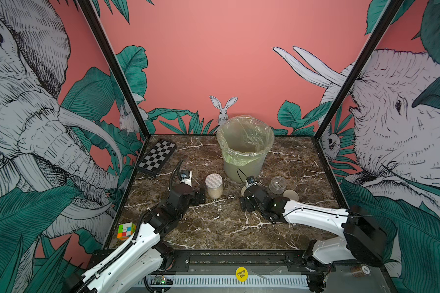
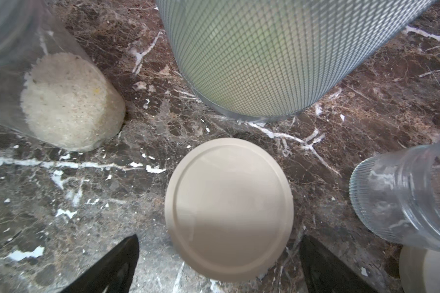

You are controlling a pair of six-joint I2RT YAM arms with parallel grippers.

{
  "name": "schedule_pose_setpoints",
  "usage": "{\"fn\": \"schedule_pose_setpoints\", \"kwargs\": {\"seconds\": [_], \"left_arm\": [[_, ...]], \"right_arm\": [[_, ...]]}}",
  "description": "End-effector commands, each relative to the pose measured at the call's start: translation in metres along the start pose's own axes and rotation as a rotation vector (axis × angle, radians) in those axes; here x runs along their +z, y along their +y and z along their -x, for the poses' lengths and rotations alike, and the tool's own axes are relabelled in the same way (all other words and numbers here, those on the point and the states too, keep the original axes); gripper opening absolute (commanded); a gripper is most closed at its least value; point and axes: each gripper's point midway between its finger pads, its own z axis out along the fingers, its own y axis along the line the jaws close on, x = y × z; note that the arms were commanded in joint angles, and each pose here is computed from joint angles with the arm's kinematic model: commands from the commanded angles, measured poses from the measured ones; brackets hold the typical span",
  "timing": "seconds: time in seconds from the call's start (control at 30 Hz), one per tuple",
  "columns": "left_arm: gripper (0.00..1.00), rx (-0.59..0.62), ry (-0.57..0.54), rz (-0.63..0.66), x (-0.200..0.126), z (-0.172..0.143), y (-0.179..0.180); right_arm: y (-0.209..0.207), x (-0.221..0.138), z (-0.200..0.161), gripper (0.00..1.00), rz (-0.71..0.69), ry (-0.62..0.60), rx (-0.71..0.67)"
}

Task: Empty moldy rice from jars
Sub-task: Pick up the jar from the center of the board.

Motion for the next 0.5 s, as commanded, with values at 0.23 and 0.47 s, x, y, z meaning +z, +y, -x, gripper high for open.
{"fn": "schedule_pose_setpoints", "kwargs": {"seconds": [0.23,0.47], "left_arm": [[1.0,-0.008,-0.045,-0.064,-0.004,0.006,-0.01],[1.0,-0.001,-0.043,-0.105,-0.001,0.005,-0.017]], "right_arm": [[-0.004,0.006,0.015,0.98,-0.068,-0.037,0.021],[-0.008,0.025,0.008,0.98,-0.028,0.023,0.077]]}}
